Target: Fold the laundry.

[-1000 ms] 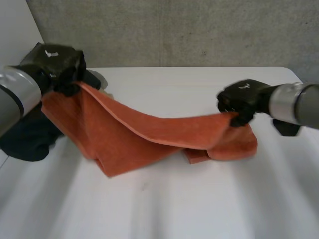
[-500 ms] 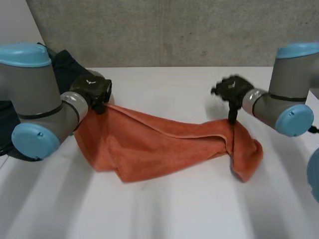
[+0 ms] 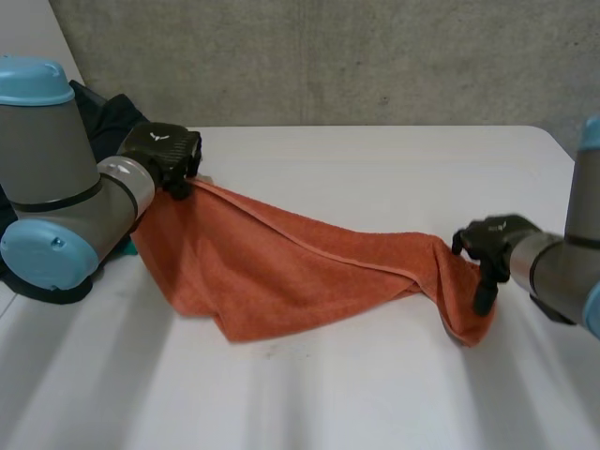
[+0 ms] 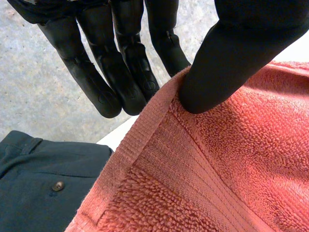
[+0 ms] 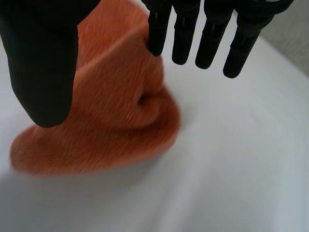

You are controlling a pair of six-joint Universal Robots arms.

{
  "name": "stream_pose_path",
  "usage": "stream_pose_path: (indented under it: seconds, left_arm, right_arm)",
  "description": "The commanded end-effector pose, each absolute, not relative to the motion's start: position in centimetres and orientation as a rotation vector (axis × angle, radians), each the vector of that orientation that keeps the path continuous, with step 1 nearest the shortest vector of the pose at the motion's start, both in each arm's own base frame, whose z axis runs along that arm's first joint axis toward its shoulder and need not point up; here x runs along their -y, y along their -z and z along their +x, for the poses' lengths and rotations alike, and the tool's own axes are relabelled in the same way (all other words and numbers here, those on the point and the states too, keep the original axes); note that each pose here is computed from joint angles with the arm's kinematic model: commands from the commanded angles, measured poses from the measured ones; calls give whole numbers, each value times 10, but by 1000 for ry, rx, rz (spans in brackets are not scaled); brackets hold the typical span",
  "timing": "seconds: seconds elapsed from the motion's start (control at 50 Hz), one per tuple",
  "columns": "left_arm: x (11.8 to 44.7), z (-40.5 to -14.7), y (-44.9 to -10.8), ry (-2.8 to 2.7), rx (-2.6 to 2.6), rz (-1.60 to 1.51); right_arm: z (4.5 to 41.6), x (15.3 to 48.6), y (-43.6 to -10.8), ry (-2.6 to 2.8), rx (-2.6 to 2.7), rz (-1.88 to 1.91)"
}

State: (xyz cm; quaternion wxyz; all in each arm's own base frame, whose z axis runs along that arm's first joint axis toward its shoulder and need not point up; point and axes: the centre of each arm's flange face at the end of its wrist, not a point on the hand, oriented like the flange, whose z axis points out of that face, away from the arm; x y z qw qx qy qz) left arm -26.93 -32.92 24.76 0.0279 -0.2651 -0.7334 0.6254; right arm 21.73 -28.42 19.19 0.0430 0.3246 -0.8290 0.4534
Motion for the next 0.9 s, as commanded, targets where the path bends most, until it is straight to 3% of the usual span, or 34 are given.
stream_pose_path:
  seconds: [0.02,0.24,0.34,0.42,0.52,0.58,0.64,0.7,0.76,0.84,0.9]
  left_arm:
    - [330,-270,-239,-1905,2281,-833]
    - [345,-274,-219,-1898,2299,-834]
    - [362,-276,-229,-1973,2247,-797]
    - [382,-278,-279,-2200,2062,-725]
    - [386,-270,-381,-2538,1673,-531]
    - [380,-263,-422,-2637,1483,-394]
    - [377,-260,-434,-2657,1419,-342]
    - [377,-258,-427,-2633,1451,-338]
    - [386,-248,-394,-2567,1606,-350]
    - [386,-241,-348,-2452,1795,-379]
    - [382,-237,-307,-2323,1941,-429]
  right_arm:
    - [205,297,-158,-1410,2577,876]
    - [209,328,-135,-1458,2680,677]
    - [213,348,-153,-1570,2646,622]
    - [223,372,-206,-1876,2463,618]
    - [239,409,-308,-2468,1926,600]
    - [244,416,-345,-2635,1712,609]
    - [245,417,-358,-2660,1675,629]
    - [244,416,-361,-2627,1732,659]
    - [236,415,-361,-2569,1806,683]
    - [229,414,-342,-2452,1956,749]
    - [223,411,-310,-2291,2135,835]
